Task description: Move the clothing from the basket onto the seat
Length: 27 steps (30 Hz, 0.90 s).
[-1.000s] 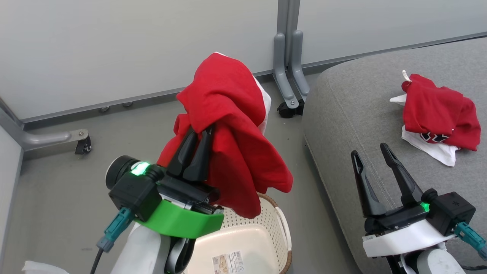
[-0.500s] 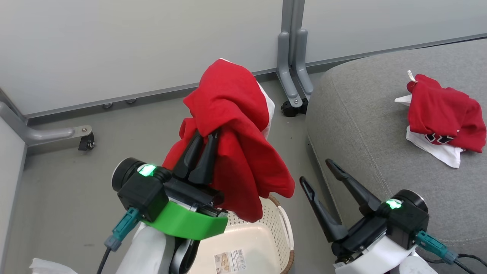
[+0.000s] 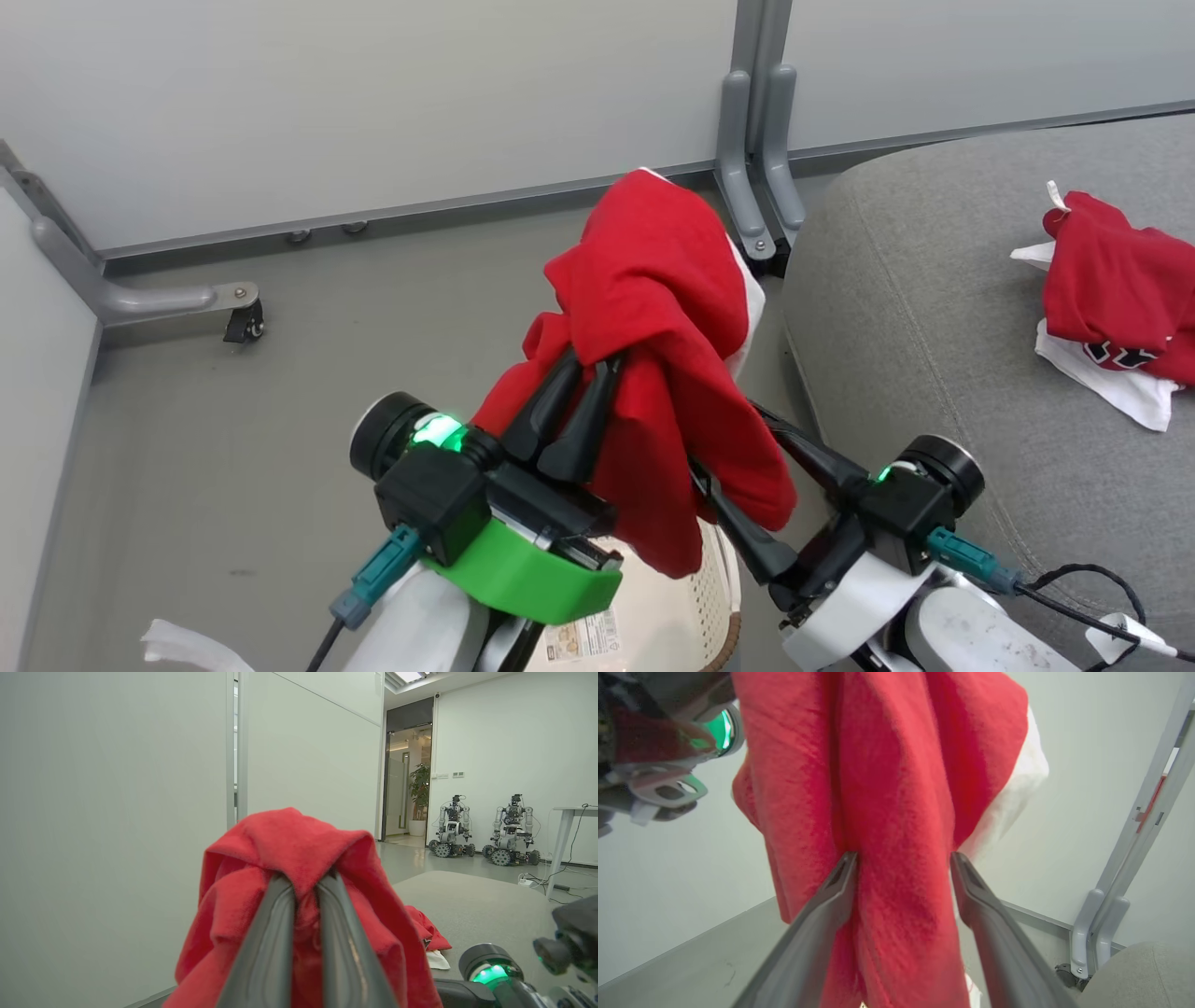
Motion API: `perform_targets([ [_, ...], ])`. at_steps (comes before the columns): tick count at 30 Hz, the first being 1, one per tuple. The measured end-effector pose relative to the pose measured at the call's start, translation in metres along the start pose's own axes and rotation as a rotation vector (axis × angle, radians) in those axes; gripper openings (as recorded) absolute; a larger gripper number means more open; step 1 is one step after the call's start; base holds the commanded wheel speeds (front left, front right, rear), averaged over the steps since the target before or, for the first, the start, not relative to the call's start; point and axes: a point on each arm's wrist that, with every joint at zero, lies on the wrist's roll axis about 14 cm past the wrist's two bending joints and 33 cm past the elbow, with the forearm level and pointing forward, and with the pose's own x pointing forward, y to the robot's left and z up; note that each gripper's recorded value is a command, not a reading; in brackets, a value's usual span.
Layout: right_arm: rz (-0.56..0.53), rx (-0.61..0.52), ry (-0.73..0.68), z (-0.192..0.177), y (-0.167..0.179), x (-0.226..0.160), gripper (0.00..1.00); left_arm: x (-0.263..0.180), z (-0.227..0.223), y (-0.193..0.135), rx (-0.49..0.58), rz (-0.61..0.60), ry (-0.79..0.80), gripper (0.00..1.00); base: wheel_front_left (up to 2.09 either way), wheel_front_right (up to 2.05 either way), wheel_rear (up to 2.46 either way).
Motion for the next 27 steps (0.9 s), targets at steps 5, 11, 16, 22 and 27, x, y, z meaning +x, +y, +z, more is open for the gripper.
perform_targets([
  [5,0.028,0.015,0.02,-0.008,0.005,0.01,1.0,-0.002,-0.003,-0.007,-0.004,-0.019,0.011,0.0,0.0,0.0,0.0],
  [11,0.059,0.01,0.047,-0.016,0.011,0.017,1.0,-0.003,-0.005,-0.017,-0.011,-0.045,0.021,0.0,0.0,0.0,0.0],
  [16,0.078,0.011,0.063,-0.021,0.017,0.025,1.0,-0.005,-0.01,-0.027,-0.021,-0.071,0.038,0.0,0.0,0.0,0.0],
  [22,0.09,0.025,0.072,-0.025,0.023,0.031,0.0,-0.007,-0.012,-0.03,-0.024,-0.076,0.046,0.0,0.0,0.0,0.0],
  [27,0.083,0.025,0.038,-0.015,0.021,0.035,0.0,-0.009,-0.012,-0.028,-0.018,-0.068,0.049,0.0,0.0,0.0,0.0],
])
